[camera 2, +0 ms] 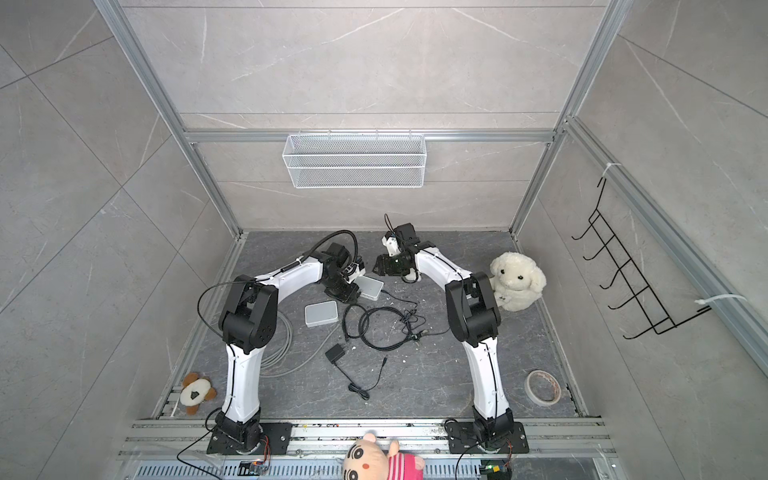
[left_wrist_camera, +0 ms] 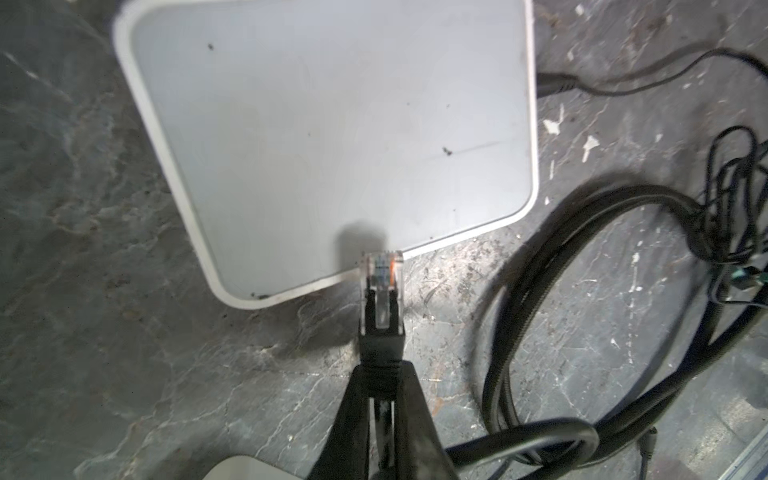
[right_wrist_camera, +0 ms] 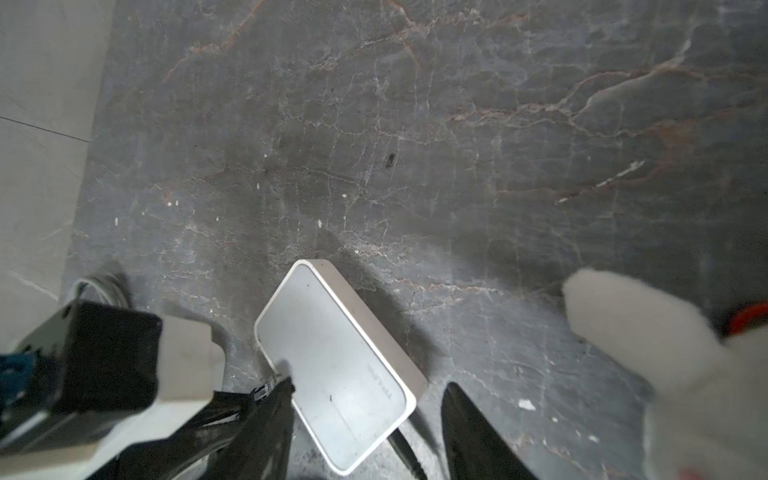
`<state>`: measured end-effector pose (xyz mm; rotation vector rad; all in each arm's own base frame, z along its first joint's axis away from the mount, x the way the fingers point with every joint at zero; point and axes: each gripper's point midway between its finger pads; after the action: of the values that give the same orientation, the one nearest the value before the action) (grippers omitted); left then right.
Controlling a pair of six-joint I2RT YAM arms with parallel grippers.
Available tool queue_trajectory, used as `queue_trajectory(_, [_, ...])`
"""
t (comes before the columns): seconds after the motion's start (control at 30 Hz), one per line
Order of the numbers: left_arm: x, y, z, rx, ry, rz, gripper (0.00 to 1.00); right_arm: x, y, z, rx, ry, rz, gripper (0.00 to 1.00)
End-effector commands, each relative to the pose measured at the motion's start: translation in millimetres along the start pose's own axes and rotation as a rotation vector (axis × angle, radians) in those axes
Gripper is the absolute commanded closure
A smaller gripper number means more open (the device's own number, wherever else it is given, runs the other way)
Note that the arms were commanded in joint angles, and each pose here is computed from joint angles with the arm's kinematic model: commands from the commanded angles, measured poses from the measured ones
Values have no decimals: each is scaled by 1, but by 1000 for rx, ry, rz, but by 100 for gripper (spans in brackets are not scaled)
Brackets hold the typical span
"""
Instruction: Insert the plug into the switch port
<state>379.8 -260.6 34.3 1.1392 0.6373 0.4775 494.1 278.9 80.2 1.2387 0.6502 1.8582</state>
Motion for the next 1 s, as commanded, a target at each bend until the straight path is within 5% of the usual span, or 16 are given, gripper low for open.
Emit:
queue_trajectory(0.0, [-7, -2, -15, 92, 18, 29, 97, -9, -14, -4, 12, 51, -41, 40])
queue_trajectory(0.47, [0, -15, -21, 112, 128, 108, 98, -13, -40, -23, 72, 110, -46, 33])
queue_trajectory(0.97, [12, -17, -2, 56, 53, 186, 97, -12, -55, -44, 154, 166, 1, 36])
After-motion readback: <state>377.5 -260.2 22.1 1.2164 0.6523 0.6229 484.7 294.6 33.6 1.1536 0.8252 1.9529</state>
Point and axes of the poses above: each gripper's point midway between its finger pads, its own y axis back along the fingers, its own x axis along the line the jaws close on, z = x × y, and after that the axes turned 11 degrees about -y, right-handed
